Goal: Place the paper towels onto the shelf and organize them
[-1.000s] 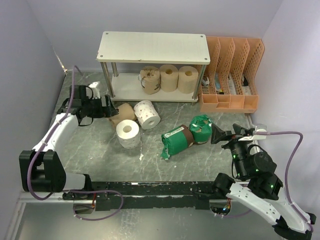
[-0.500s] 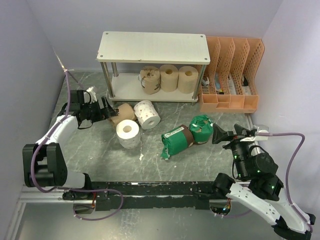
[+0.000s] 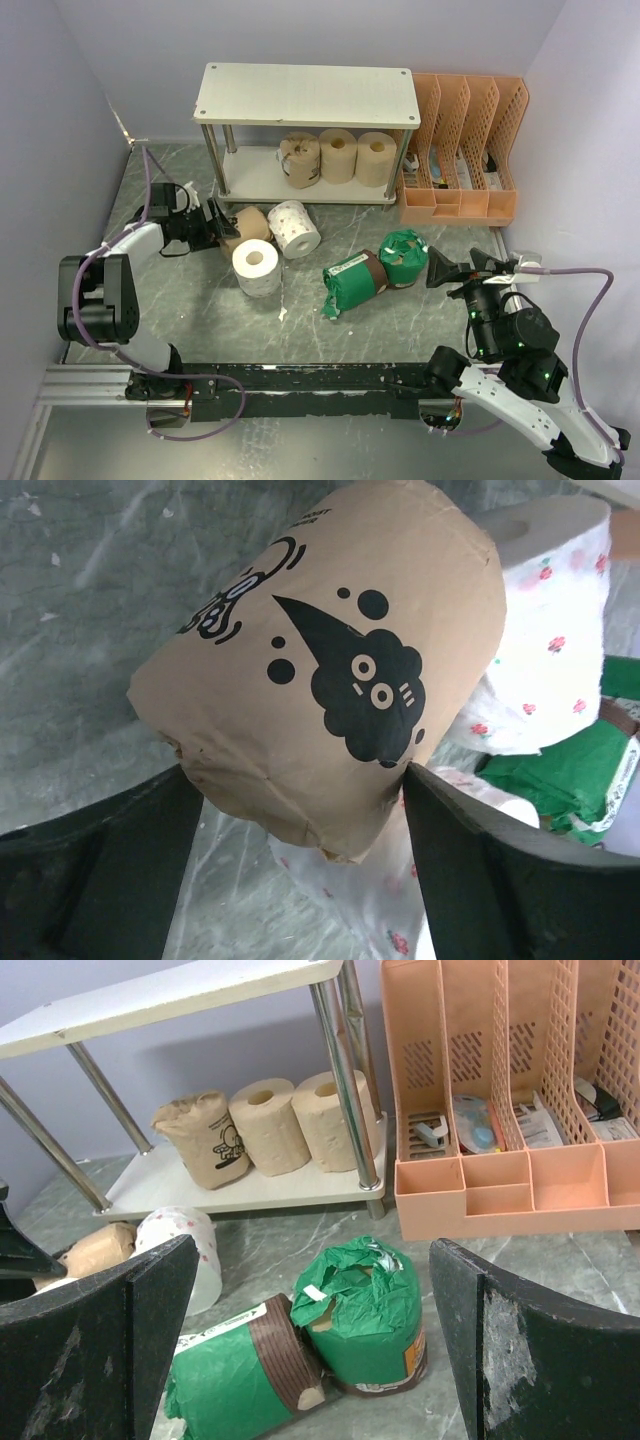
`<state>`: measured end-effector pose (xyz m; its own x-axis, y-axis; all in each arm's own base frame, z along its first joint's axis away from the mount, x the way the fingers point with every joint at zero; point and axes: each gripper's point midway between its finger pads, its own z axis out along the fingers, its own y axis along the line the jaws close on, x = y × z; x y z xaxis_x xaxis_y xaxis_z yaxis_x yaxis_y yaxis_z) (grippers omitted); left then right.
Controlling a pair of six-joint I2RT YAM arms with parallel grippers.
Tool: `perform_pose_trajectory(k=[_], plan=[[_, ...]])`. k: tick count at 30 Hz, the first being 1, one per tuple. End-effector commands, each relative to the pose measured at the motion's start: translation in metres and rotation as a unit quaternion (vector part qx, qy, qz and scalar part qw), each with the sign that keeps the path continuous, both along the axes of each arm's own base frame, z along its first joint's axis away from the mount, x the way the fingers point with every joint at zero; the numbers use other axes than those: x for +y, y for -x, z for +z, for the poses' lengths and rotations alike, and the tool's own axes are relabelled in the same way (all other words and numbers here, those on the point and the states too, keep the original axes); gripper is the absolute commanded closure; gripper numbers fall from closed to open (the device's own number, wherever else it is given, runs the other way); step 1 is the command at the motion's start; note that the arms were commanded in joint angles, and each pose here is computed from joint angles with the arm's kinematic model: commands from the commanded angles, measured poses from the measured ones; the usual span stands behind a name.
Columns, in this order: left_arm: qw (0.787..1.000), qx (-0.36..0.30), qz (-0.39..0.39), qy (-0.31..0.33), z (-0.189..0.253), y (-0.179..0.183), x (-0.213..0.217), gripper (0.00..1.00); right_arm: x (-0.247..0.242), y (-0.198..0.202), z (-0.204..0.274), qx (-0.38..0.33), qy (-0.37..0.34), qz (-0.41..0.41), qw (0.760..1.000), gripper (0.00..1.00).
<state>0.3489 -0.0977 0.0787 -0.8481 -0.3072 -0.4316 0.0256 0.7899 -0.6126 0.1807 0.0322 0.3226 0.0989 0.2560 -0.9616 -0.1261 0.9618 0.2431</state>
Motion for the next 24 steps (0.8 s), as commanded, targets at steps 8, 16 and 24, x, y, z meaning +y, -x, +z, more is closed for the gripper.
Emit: perform_pose_trajectory(k=[8,16,24], plan=[[0.999,-0.040,-0.021,0.023,0.019,-0.029,-0.008,0.93,0.001,-0.001,-0.001,0.000,-0.003,-0.002,1.000,0.00],[0.950,-0.110,-0.148,-0.251,0.043,-0.030,0.001,0.93,-0.001,0.001,0.001,-0.006,-0.008,0.000,1.000,0.00],[0.759,-0.260,-0.310,-0.510,0.109,-0.017,-0.009,0.93,-0.002,0.003,0.003,-0.013,-0.012,0.004,1.000,0.00]])
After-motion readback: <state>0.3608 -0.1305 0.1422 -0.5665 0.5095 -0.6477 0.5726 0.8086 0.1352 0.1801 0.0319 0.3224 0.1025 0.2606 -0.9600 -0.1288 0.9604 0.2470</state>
